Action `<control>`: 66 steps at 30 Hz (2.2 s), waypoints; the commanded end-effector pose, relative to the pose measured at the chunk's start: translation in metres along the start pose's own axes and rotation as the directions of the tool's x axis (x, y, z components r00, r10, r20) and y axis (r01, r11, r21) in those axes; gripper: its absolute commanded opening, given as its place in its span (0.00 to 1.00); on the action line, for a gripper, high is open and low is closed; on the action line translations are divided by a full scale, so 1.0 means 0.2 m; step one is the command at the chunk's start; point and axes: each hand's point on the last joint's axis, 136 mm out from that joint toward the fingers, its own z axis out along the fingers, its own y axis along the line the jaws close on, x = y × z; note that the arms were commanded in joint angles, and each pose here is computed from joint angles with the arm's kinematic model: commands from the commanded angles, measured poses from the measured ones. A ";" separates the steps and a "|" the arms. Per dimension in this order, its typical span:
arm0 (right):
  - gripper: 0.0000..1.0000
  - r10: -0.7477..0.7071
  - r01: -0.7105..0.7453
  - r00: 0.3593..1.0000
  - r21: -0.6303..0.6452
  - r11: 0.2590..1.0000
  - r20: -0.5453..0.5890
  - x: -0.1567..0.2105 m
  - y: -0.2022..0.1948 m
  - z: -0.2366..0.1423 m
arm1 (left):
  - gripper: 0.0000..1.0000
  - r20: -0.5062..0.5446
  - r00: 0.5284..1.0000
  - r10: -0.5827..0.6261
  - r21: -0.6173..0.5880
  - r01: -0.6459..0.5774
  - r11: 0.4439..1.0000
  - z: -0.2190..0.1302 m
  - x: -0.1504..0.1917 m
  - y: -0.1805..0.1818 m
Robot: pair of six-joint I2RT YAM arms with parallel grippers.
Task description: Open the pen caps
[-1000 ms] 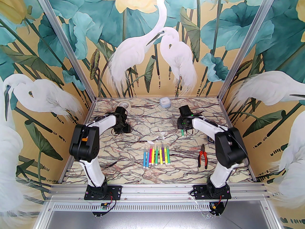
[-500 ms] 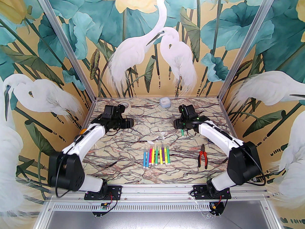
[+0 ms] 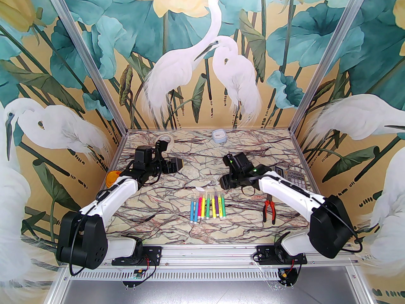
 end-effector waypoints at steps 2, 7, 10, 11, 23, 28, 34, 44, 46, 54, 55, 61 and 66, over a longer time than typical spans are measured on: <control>0.57 0.067 -0.068 0.995 -0.015 0.998 -0.078 0.13 0.03 0.04 | 0.90 0.080 0.996 0.031 0.055 -0.035 0.998 -0.05 -0.09 -0.08; 0.56 0.092 -0.095 0.985 -0.013 0.995 -0.144 0.24 0.03 0.09 | 0.90 0.105 0.994 0.039 0.055 -0.045 0.997 -0.07 -0.11 -0.09; 0.56 0.096 -0.099 0.980 -0.010 0.995 -0.177 0.28 0.03 0.10 | 0.90 0.111 0.993 0.040 0.064 -0.047 0.997 -0.07 -0.12 -0.10; 0.56 0.099 -0.102 0.978 -0.008 0.995 -0.186 0.29 0.03 0.11 | 0.90 0.111 0.993 0.040 0.067 -0.048 0.997 -0.07 -0.13 -0.10; 0.53 0.104 -0.108 0.953 0.000 0.994 -0.286 0.38 0.04 0.24 | 0.92 0.098 0.994 0.042 0.056 -0.047 0.997 -0.07 -0.11 -0.09; 0.51 0.110 -0.117 0.946 -0.005 0.993 -0.306 0.41 0.07 0.25 | 0.92 0.102 0.994 0.051 0.054 -0.056 0.997 -0.08 -0.10 -0.10; 0.48 0.129 -0.128 0.938 0.024 0.991 -0.323 0.45 0.09 0.27 | 0.93 0.103 0.993 0.055 0.050 -0.060 0.997 -0.08 -0.11 -0.09; 0.41 0.162 -0.140 0.927 0.087 0.986 -0.339 0.50 0.06 0.28 | 0.93 0.100 0.993 0.059 0.048 -0.064 0.997 -0.08 -0.11 -0.09; 0.40 0.164 -0.137 0.926 0.101 0.985 -0.341 0.50 0.05 0.28 | 0.93 0.099 0.993 0.060 0.048 -0.065 0.997 -0.08 -0.10 -0.09; 0.39 0.167 -0.132 0.922 0.122 0.984 -0.349 0.51 0.04 0.30 | 0.93 0.096 0.994 0.056 0.045 -0.061 0.997 -0.07 -0.09 -0.08; 0.39 0.165 -0.131 0.923 0.121 0.984 -0.349 0.51 0.05 0.30 | 0.93 0.095 0.994 0.056 0.047 -0.061 0.997 -0.07 -0.09 -0.08; 0.37 0.162 -0.115 0.922 0.149 0.982 -0.351 0.51 0.04 0.30 | 0.93 0.095 0.994 0.057 0.045 -0.061 0.997 -0.07 -0.09 -0.08; 0.36 0.157 -0.090 0.919 0.195 0.977 -0.361 0.52 0.02 0.31 | 0.93 0.094 0.994 0.057 0.043 -0.061 0.997 -0.07 -0.09 -0.08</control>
